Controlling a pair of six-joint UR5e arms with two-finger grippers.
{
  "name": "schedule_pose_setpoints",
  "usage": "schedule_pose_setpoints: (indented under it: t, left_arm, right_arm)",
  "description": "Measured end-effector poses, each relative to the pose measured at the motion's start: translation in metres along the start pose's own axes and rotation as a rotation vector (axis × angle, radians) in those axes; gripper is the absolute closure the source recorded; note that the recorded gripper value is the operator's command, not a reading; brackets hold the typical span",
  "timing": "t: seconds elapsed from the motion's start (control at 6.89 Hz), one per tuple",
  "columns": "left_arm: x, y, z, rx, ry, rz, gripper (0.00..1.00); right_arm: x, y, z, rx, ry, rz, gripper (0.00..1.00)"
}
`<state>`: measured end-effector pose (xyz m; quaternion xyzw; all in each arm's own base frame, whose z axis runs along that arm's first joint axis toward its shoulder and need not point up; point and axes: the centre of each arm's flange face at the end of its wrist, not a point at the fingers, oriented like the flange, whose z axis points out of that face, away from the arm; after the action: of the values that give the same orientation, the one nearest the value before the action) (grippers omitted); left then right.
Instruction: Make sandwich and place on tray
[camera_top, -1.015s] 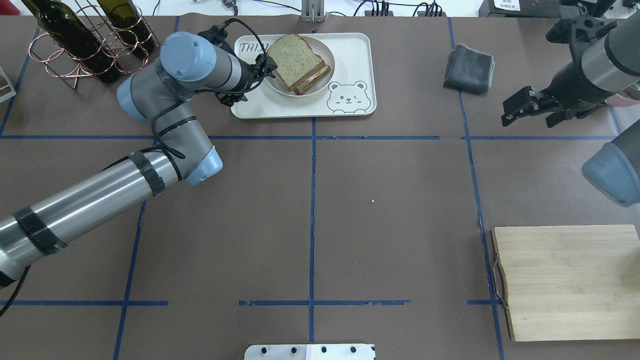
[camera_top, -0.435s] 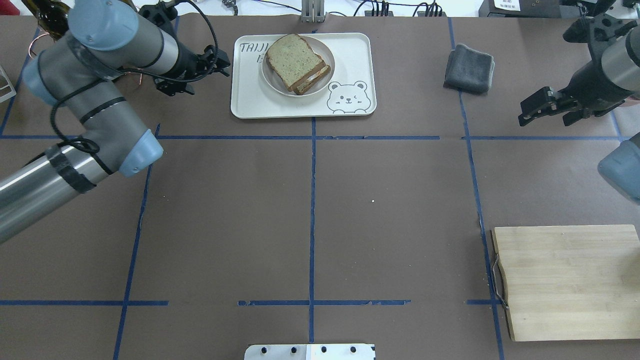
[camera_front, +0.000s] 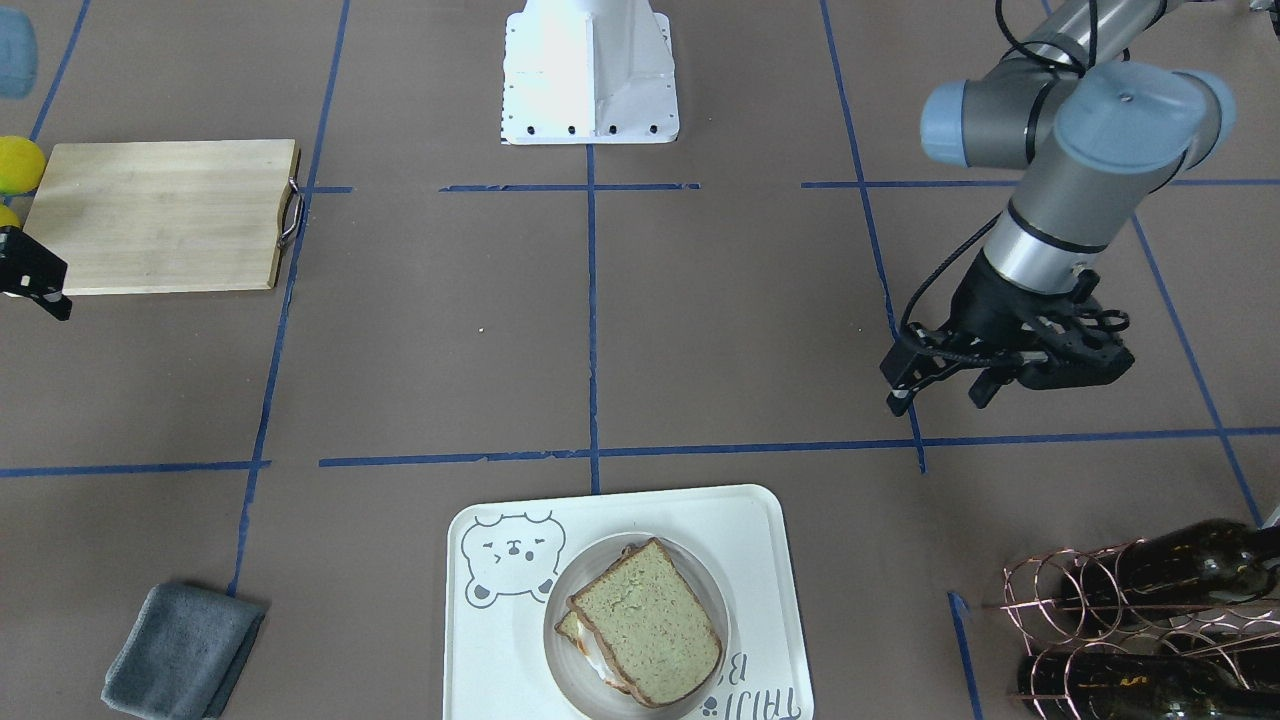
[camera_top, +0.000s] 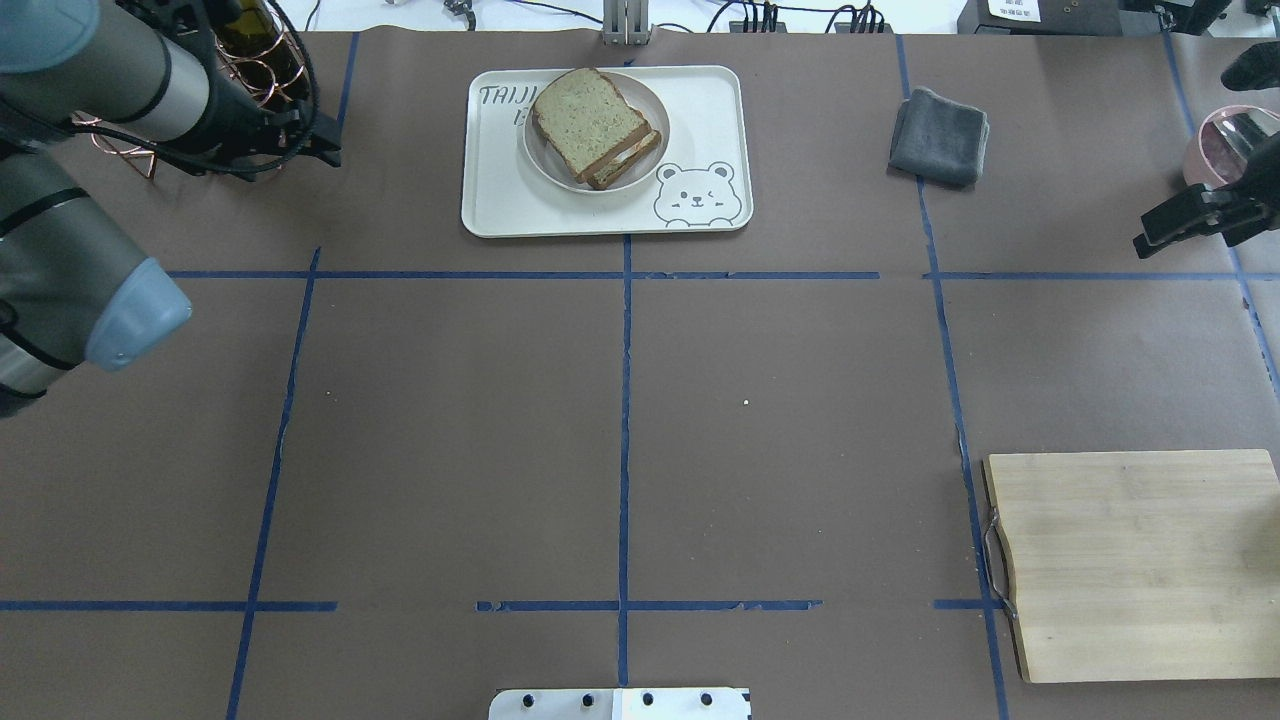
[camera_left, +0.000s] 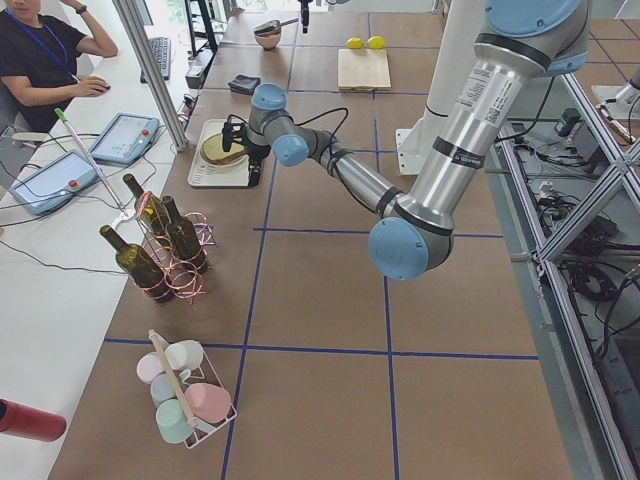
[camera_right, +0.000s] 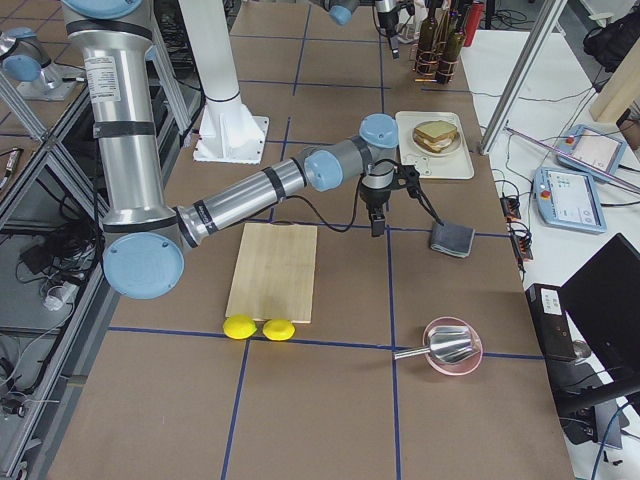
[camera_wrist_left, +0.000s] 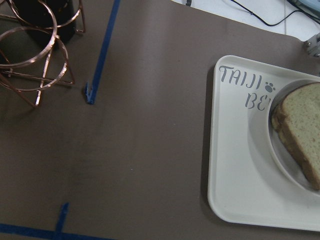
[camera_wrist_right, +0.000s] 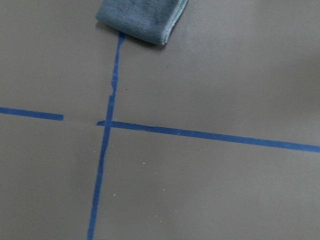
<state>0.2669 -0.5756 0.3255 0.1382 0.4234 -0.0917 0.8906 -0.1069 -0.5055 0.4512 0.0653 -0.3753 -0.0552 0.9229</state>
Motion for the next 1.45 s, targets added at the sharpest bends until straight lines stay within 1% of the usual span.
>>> schedule_pose_setpoints:
  t: [0.29, 0.44, 0.58, 0.73, 1.02, 1.16, 1.45]
  left_arm:
    - [-0.089, -0.004, -0.021, -0.033, -0.068, 0.171, 0.0]
    - [-0.139, -0.003, -0.027, -0.065, -0.088, 0.245, 0.0]
    - [-0.187, 0.001, -0.036, -0.098, -0.092, 0.302, 0.0]
    - [-0.226, 0.003, -0.046, -0.122, -0.097, 0.335, 0.0]
    - [-0.28, 0.004, -0.06, -0.182, -0.133, 0.365, 0.0]
    - [-0.301, 0.004, -0.066, -0.206, -0.14, 0.367, 0.0]
    - [-0.335, 0.016, -0.071, -0.25, -0.093, 0.321, 0.0]
  right_arm:
    - [0.066, 0.019, -0.001, -0.02, 0.001, -0.033, 0.0]
    - [0.101, 0.03, -0.001, -0.028, 0.005, -0.041, 0.0]
    - [0.131, 0.041, -0.001, -0.033, 0.01, -0.037, 0.0]
    - [0.153, 0.052, 0.001, -0.039, 0.009, -0.014, 0.0]
    - [0.168, 0.063, 0.004, -0.046, 0.001, 0.013, 0.0]
    - [0.173, 0.066, 0.003, -0.044, 0.001, 0.021, 0.0]
    - [0.186, 0.071, -0.003, -0.036, -0.01, 0.061, 0.0]
